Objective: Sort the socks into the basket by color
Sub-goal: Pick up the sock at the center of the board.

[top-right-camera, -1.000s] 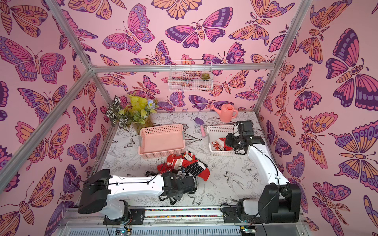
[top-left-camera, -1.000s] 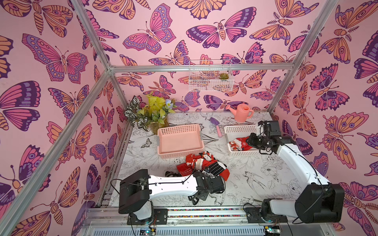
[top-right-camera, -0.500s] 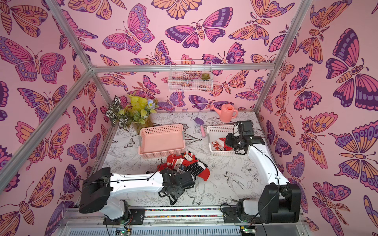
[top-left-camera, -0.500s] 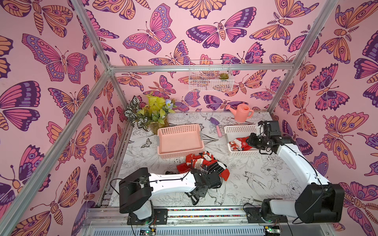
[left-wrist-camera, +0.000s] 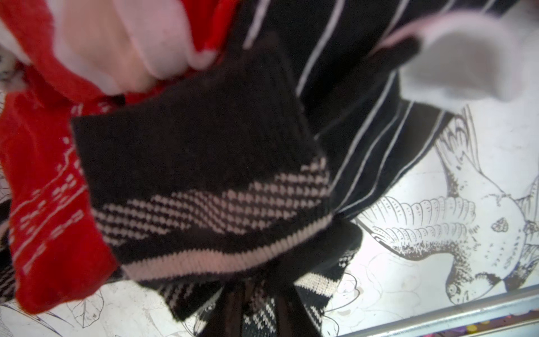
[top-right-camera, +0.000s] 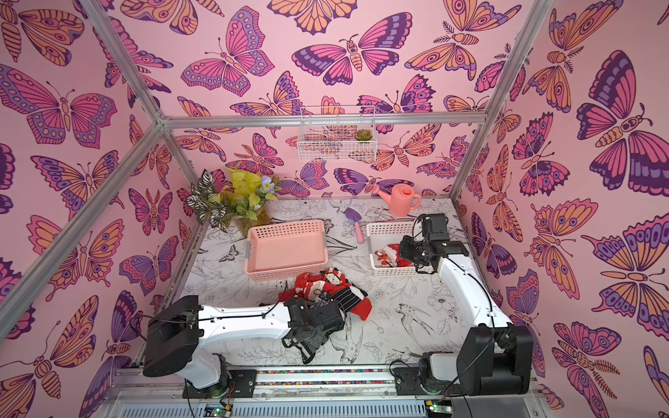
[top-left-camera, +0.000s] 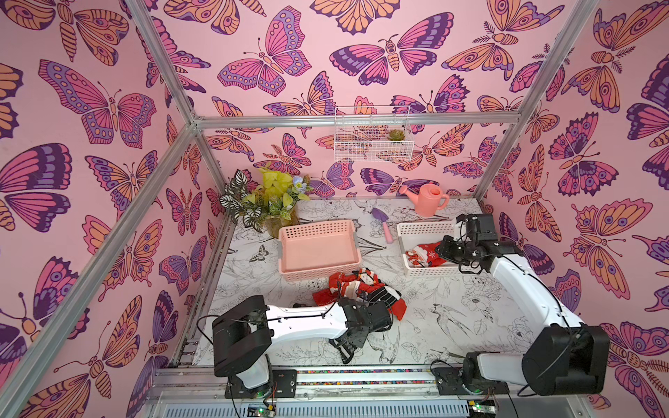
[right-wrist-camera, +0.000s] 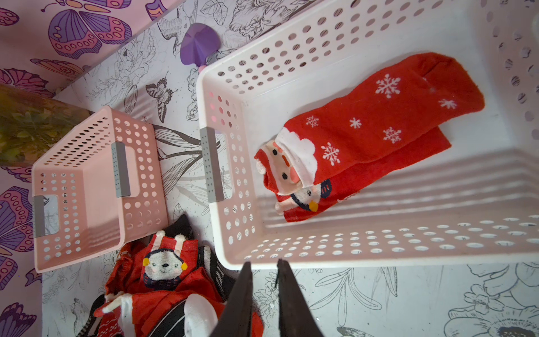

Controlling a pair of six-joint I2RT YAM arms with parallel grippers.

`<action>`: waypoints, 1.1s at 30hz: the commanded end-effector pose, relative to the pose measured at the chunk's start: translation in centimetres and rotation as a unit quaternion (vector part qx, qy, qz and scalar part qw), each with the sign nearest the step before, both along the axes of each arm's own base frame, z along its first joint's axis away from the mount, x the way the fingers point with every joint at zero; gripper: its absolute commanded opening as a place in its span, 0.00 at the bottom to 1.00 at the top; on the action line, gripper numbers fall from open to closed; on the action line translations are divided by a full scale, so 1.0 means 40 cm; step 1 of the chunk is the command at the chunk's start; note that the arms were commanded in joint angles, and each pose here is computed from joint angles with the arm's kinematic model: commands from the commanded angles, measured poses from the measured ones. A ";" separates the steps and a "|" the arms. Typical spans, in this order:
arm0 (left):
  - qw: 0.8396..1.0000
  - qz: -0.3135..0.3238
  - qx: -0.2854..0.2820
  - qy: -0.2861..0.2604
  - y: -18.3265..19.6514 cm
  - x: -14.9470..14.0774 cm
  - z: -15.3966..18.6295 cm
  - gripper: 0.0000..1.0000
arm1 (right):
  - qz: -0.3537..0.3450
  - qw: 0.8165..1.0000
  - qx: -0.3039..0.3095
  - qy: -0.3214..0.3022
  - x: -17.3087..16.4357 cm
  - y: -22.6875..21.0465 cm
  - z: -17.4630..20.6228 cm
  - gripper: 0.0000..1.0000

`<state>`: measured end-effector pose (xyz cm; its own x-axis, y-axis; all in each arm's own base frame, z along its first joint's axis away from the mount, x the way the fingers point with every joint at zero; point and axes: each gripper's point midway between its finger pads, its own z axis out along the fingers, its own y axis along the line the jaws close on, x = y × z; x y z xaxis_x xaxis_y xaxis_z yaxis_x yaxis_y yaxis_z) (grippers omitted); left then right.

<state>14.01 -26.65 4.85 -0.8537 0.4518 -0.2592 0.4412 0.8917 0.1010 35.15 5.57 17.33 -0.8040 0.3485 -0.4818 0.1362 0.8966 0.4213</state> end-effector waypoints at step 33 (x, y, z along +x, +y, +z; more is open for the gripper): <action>0.992 -0.021 -0.079 -0.092 -0.005 0.109 0.275 0.00 | 0.010 1.000 0.002 -0.022 0.012 0.010 0.055 0.19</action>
